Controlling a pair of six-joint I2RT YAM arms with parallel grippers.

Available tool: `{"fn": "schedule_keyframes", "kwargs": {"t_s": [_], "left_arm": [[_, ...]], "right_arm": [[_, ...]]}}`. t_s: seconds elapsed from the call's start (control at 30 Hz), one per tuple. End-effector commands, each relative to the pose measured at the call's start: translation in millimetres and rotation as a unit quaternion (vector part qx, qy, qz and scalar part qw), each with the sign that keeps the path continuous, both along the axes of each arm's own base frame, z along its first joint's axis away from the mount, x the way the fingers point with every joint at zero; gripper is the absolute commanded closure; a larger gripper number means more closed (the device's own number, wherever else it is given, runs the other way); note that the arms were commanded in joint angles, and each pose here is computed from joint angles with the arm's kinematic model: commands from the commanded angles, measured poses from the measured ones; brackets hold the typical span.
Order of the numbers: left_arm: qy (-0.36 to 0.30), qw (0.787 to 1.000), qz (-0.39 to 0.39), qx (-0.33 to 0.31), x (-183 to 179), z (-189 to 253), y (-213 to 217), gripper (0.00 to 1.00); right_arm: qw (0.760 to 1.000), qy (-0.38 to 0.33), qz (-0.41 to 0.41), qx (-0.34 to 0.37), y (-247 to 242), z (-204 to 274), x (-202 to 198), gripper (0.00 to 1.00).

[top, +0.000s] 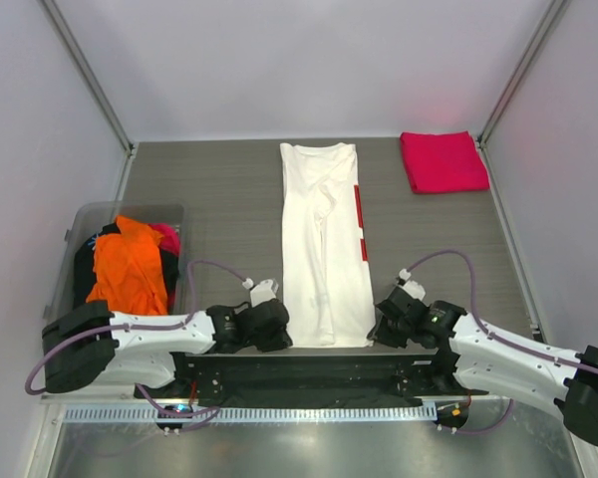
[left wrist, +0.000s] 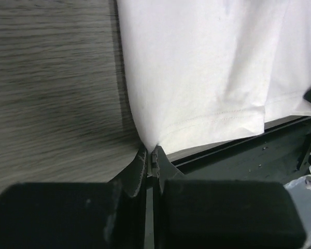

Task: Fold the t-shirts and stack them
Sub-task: Fold the tshirt

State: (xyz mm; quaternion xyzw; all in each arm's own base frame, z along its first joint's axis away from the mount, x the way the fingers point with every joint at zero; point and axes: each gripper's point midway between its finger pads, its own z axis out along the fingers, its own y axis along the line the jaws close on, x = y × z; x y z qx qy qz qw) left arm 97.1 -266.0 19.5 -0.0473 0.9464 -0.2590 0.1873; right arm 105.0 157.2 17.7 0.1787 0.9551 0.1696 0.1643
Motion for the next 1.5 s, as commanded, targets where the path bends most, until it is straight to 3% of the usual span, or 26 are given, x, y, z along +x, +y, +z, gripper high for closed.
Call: {"fn": "schedule_keyframes", "kwargs": {"t_s": [0.0, 0.3, 0.7, 0.9, 1.47], "left_arm": [[-0.015, 0.995, 0.044, 0.083, 12, 13, 28, 1.0], [-0.114, 0.985, 0.075, 0.106, 69, 112, 42, 1.0], [-0.116, 0.983, 0.096, 0.102, 161, 144, 45, 1.0], [-0.126, 0.983, 0.1, 0.093, 207, 167, 40, 1.0], [-0.039, 0.985, 0.098, 0.139, 281, 95, 49, 1.0]], "right_arm": [[0.999, -0.039, -0.014, -0.009, -3, 26, 14, 0.99], [0.988, -0.137, -0.028, -0.065, 0, 95, 74, 0.99], [0.975, -0.177, -0.028, -0.131, -15, 151, 178, 0.99], [0.974, -0.174, -0.021, -0.14, -15, 156, 216, 0.99], [0.982, -0.124, 0.018, -0.144, -3, 104, 292, 0.99]]}}
